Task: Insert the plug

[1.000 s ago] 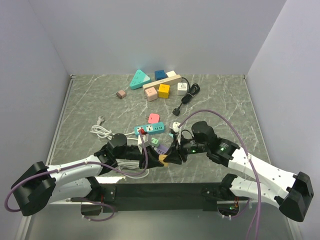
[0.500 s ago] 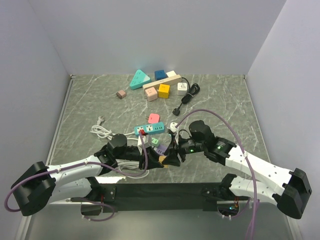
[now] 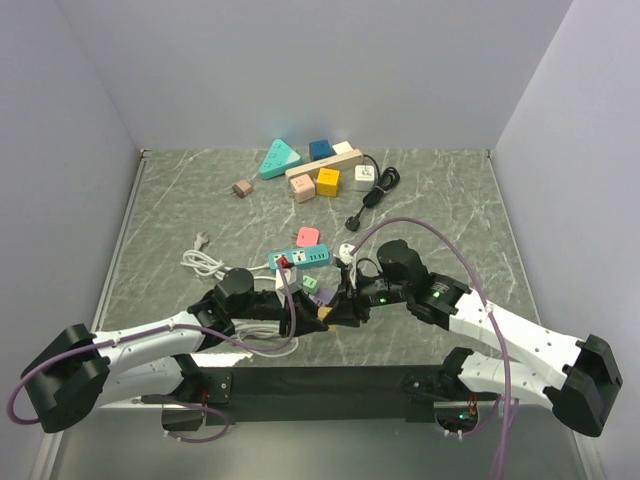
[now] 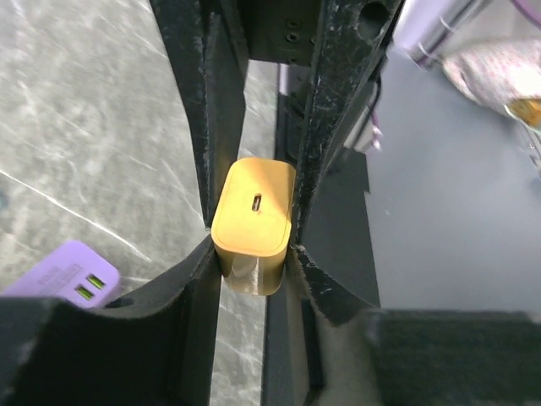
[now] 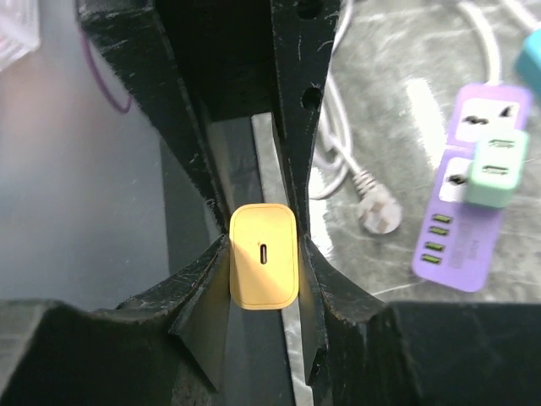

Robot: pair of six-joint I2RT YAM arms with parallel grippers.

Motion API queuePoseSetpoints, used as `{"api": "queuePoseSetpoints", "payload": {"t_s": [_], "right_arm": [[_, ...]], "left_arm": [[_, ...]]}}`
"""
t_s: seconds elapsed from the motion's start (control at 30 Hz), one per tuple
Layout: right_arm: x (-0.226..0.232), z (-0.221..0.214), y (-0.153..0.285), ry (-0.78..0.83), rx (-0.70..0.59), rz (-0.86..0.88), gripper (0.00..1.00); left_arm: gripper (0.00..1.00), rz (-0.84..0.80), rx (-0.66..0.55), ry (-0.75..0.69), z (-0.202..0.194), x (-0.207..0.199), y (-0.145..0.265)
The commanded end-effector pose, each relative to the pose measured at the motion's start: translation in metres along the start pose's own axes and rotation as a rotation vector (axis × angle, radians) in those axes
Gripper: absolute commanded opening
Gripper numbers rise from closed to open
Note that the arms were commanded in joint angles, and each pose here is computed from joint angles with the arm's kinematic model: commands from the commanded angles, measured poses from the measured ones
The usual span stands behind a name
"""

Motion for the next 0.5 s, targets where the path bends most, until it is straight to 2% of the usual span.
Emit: {"api": "queuePoseSetpoints", "payload": {"t_s": [0.0, 0.03, 0.07, 0.3, 0.47], "right_arm": [[-0.008, 0.028, 0.012, 0.053, -0.161, -0.141, 0.0], [-0.008, 0.03, 0.016, 0.051, -0.186, -0.157, 0.0], [-0.011, 0.033, 0.018, 0.047, -0.206, -0.19, 0.0], [-0.041, 0.053, 0.026, 0.017, -0.299, -0.355, 0.0], [-0.059, 0.06, 0.012, -0.019, -0.303, -0.398, 0.0]], "left_arm": [[0.36, 0.09, -0.067, -0.017, 0.011, 0.003, 0.0], [0.47, 0.103, -0.075, -0.013, 0.012, 0.004, 0.001], [0.5, 0.125, -0.086, -0.01, 0.012, 0.005, 0.002], [0.47, 0.3, -0.187, 0.039, 0.003, 0.011, 0.018], [0.46, 0.469, -0.319, 0.104, 0.001, 0.018, 0.039]]}}
Point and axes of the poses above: each gripper's point midway between its finger pads, its own y axis back along the fingers, its own x axis along the line the jaws close on, z = x × y, the point moved 10 cm from there along y, back along the fingers, and after that the axes turned 4 degrees about y, right-handed, at the moved point
